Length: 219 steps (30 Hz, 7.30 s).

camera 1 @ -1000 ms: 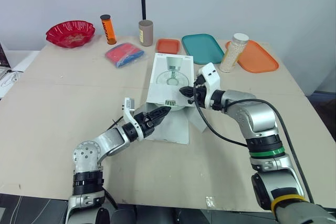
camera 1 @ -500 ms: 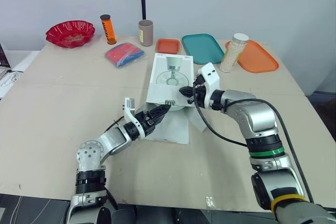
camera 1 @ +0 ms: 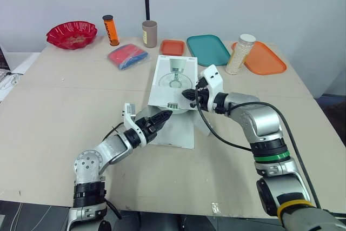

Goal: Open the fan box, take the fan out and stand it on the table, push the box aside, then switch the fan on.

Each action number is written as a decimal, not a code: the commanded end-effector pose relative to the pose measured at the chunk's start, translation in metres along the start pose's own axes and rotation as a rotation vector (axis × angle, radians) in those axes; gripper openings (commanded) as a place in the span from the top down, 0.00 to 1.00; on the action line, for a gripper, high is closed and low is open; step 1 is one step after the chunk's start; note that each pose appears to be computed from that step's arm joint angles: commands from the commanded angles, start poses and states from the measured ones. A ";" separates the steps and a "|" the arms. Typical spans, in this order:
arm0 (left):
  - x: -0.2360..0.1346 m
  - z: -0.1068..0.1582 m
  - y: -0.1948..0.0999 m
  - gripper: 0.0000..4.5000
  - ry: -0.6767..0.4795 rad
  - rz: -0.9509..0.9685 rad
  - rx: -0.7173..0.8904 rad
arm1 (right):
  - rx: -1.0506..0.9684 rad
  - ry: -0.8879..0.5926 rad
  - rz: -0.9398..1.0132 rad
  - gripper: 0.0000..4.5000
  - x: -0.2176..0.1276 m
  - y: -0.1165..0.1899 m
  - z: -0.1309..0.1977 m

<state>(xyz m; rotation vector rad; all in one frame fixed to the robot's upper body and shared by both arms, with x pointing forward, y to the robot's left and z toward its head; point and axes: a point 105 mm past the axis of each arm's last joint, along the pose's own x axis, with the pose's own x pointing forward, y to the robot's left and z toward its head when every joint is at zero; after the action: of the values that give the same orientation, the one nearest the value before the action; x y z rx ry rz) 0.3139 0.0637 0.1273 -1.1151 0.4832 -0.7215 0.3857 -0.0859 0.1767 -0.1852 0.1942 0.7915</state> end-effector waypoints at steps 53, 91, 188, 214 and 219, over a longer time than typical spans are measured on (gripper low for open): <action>0.033 -0.015 0.003 0.22 -0.016 -0.062 -0.168 | -0.032 0.063 0.001 1.00 -0.009 0.003 -0.007; 0.030 -0.006 0.016 0.74 -0.077 -0.002 -0.201 | -0.034 0.067 -0.002 1.00 -0.009 0.006 -0.010; -0.074 -0.008 0.029 0.02 -0.056 0.071 -0.146 | -0.060 0.055 0.064 1.00 0.007 0.020 -0.011; -0.069 -0.041 0.017 0.58 0.006 0.134 -0.262 | -0.073 0.059 0.043 1.00 0.004 0.017 -0.010; -0.082 -0.045 0.013 0.58 0.010 0.155 -0.222 | -0.078 0.064 0.045 1.00 0.003 0.016 -0.010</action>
<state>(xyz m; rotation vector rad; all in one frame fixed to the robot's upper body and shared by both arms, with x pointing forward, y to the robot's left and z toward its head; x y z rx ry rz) 0.2395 0.0997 0.1133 -1.2992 0.5802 -0.5984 0.3748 -0.0734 0.1739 -0.2639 0.1867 0.8429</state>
